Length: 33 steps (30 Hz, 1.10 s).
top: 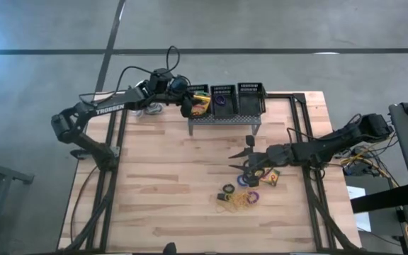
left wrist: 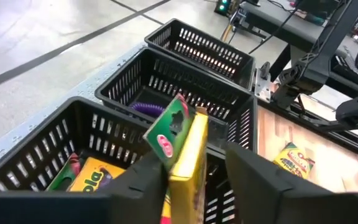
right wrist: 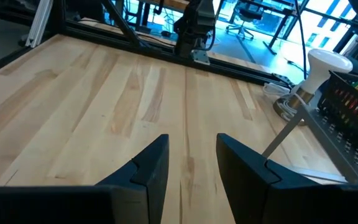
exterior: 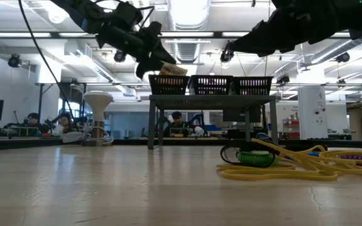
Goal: Pick & Place Office Desk Supplies
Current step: Put the yellow crayon box into the left black bin on the shelf
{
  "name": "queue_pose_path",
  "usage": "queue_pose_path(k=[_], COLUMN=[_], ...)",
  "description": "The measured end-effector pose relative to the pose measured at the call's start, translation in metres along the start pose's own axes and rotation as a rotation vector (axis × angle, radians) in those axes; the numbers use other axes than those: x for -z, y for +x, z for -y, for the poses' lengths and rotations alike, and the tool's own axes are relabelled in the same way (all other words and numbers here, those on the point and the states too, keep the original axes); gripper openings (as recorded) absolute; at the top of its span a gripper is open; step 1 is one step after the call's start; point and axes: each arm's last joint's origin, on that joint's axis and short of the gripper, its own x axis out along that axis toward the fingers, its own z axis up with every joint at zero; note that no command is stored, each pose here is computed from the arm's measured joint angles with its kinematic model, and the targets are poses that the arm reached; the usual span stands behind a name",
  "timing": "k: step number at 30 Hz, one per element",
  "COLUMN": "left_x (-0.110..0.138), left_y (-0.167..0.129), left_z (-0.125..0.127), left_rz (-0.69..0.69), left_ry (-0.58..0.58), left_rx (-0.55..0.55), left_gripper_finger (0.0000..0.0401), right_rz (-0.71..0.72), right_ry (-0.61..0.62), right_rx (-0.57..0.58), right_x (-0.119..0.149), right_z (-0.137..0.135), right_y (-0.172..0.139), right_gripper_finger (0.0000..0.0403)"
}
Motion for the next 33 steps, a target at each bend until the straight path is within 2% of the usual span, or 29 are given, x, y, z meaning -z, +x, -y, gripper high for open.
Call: queue_pose_path(k=[4,8,11,19,27,33], left_x=[0.0,0.0,-0.002,-0.003,-0.012,-0.004], left_y=[0.0,0.0,-0.001,-0.001,-0.004,-0.003], left_z=[0.0,0.001,0.001,0.001,0.003,-0.001], left_rz=[-0.002,0.0,0.005,0.009,0.065,0.065], left_ry=[0.043,0.054,0.056,0.054,-0.005,-0.036], left_rx=[0.0,0.002,0.002,-0.007,-0.043,-0.098], left_gripper_finger=[0.0199,0.0186,0.0151,0.0019,0.0016,0.0019], right_rz=[0.0,-0.002,-0.003,-0.006,-0.009,-0.017], right_ry=[0.0,-0.001,-0.001,-0.002,0.013,0.015], right_rx=[0.0,0.0,0.0,-0.001,-0.001,-0.002], right_x=[0.0,0.001,0.001,0.002,0.003,0.004], right_z=[0.0,0.0,0.0,0.0,0.0,0.0], right_y=[0.0,0.0,0.0,0.0,0.0,0.0], right_gripper_finger=[0.0127,0.0127,0.0127,0.0128,0.0128,0.0128])
